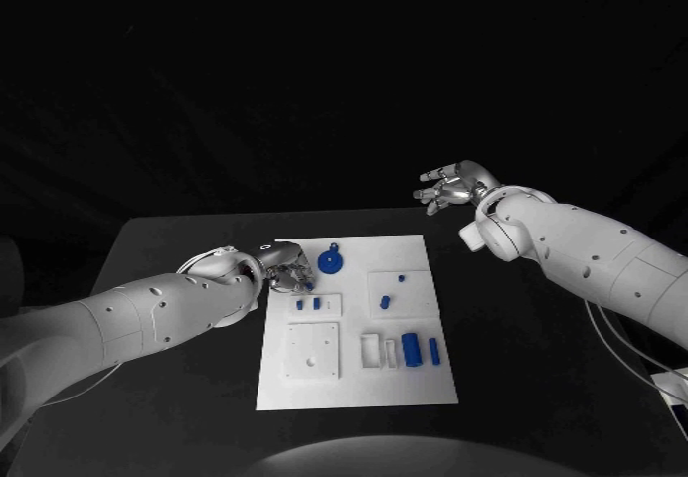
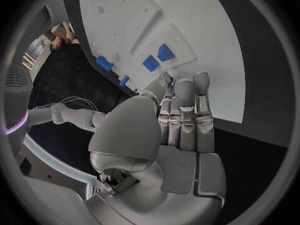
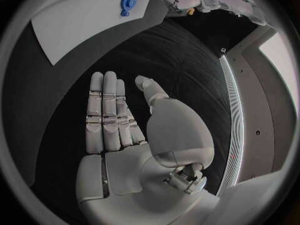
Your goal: Assemble the parts on the task board
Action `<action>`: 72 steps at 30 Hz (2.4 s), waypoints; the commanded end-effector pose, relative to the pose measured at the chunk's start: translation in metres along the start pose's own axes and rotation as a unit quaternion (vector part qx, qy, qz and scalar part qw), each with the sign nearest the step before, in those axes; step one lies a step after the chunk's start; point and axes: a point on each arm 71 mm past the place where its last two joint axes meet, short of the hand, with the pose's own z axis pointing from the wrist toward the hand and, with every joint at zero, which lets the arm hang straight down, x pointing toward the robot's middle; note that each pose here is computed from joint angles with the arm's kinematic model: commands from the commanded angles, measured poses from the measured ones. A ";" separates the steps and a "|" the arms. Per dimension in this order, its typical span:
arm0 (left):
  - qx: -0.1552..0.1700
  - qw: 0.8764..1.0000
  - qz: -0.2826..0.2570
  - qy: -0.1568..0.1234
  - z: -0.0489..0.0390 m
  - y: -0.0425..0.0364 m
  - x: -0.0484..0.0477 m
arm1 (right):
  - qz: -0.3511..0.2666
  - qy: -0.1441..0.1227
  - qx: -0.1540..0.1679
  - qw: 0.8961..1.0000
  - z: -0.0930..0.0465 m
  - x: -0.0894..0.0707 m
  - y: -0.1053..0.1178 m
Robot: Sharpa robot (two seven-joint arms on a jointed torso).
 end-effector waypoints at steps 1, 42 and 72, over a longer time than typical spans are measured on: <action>0.006 1.000 0.002 0.007 0.0009 -0.0014 0.0016 | 0.001 0.004 -0.003 1.000 0.000 0.001 0.000; -0.002 1.000 -0.005 -0.027 0.0030 0.0023 -0.0029 | 0.002 0.006 -0.003 1.000 0.001 0.002 0.001; -0.015 1.000 -0.002 0.019 0.0063 0.0006 0.0040 | 0.001 0.006 -0.002 1.000 0.001 0.002 0.001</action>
